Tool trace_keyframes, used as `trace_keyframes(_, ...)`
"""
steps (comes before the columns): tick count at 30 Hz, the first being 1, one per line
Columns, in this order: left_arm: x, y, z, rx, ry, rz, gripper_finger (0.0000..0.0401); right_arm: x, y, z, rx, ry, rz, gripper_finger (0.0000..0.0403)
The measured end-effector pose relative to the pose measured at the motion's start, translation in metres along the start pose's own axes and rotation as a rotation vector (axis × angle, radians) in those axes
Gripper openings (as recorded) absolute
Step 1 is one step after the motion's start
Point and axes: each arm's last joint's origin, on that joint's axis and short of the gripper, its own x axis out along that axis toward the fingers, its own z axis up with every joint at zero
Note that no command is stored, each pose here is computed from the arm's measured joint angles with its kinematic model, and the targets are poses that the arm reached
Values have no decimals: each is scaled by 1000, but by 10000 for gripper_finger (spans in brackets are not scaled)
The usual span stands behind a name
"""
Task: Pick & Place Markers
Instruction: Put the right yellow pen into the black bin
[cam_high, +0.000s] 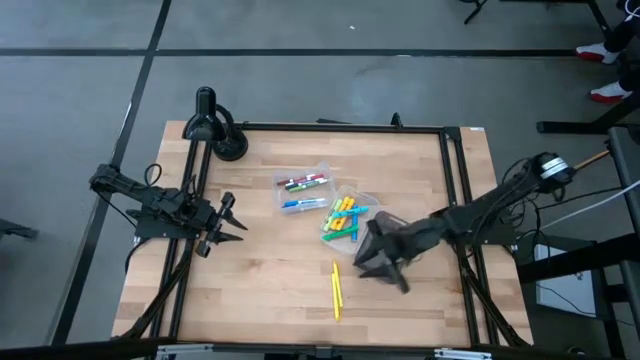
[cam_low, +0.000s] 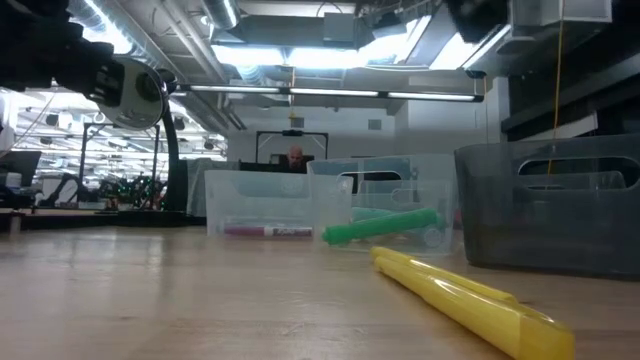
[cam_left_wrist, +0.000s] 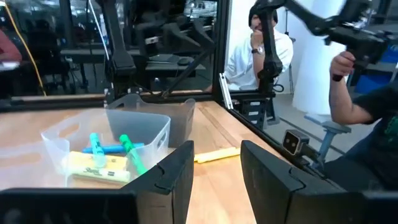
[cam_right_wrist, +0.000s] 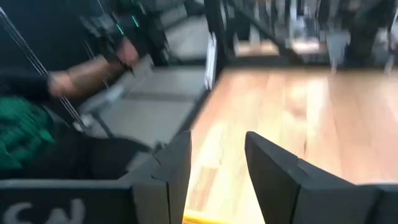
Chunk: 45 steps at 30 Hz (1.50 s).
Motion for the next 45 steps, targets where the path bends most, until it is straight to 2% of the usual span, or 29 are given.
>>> trace_keyframes(4,0,0,0,-54,4,0,127,41,3,12,2,179,-52,152)
trace_keyframes(7,0,0,0,-63,3,3,128,66,6,15,63,301,-87,152)
trace_keyframes(11,0,0,0,-65,3,2,128,94,4,-1,170,522,-173,152)
trace_keyframes(16,0,0,0,-65,2,2,128,115,2,-15,396,746,-342,152)
trace_keyframes(19,0,0,0,-65,3,2,127,124,-1,-28,444,865,-424,152)
trace_keyframes(21,0,0,0,-65,3,2,127,129,0,-33,460,904,-421,152)
trace_keyframes(26,0,0,0,-65,3,2,127,140,-1,-44,490,955,-382,152)
trace_keyframes(29,0,0,0,-65,3,2,127,144,0,-41,507,935,-381,151)
trace_keyframes(34,0,0,0,-65,3,2,127,147,-2,-39,563,852,-472,152)
trace_keyframes(41,0,0,0,-65,3,1,127,149,-2,-38,641,814,-492,152)
trace_keyframes(45,0,0,0,-65,3,1,127,160,-3,-28,681,728,-357,151)
